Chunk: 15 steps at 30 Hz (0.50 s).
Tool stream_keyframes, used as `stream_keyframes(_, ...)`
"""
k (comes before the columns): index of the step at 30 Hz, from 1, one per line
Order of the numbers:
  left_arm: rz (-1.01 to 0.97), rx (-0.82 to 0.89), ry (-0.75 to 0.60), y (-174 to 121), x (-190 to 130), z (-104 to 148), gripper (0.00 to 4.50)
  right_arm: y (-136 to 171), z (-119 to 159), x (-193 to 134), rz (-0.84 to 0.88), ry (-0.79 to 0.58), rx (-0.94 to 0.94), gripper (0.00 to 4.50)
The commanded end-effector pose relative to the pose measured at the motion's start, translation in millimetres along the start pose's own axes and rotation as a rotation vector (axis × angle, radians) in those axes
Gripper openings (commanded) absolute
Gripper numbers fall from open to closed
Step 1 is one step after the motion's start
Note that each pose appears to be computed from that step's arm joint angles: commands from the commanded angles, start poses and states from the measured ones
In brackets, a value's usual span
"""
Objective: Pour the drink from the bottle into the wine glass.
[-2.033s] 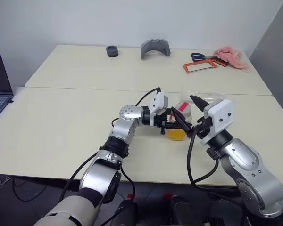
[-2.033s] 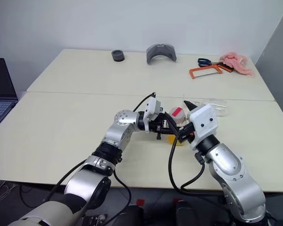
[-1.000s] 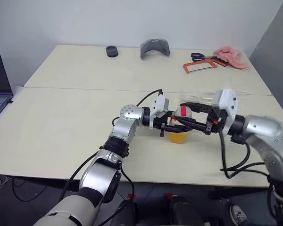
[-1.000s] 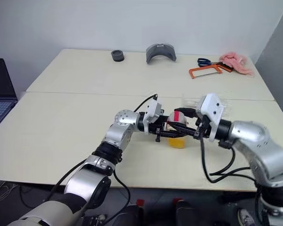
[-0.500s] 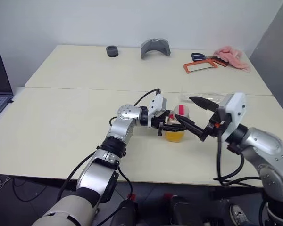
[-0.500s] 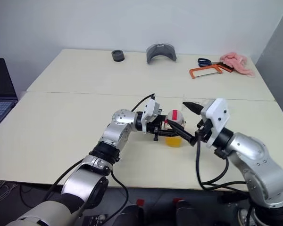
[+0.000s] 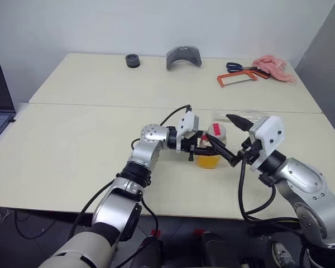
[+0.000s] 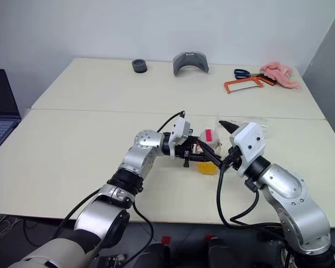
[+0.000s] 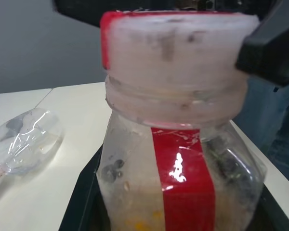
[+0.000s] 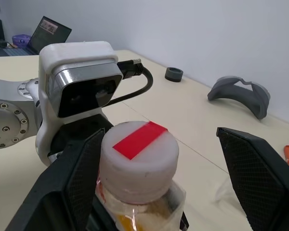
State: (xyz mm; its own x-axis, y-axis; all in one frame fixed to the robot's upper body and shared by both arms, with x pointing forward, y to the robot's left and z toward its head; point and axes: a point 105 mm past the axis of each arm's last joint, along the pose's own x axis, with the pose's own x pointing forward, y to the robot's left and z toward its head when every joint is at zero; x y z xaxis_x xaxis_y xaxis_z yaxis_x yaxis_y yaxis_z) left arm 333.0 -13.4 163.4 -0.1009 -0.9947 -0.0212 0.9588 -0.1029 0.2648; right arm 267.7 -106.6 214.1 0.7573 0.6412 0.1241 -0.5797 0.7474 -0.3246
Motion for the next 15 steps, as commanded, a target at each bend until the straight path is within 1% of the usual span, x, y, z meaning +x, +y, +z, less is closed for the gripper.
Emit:
stream_keyframes(1, -0.005, 0.053, -0.034, 2.9, 1.6, 14.8, 1.66, -14.4, 9.1, -11.4, -0.08, -0.022, -0.033, 3.95)
stream_keyframes(15, -0.002, 0.053, -0.033, 3.5, 1.4, 14.3, 1.66, -6.9, 9.7, -16.7, -0.038, -0.015, 0.005, 3.95)
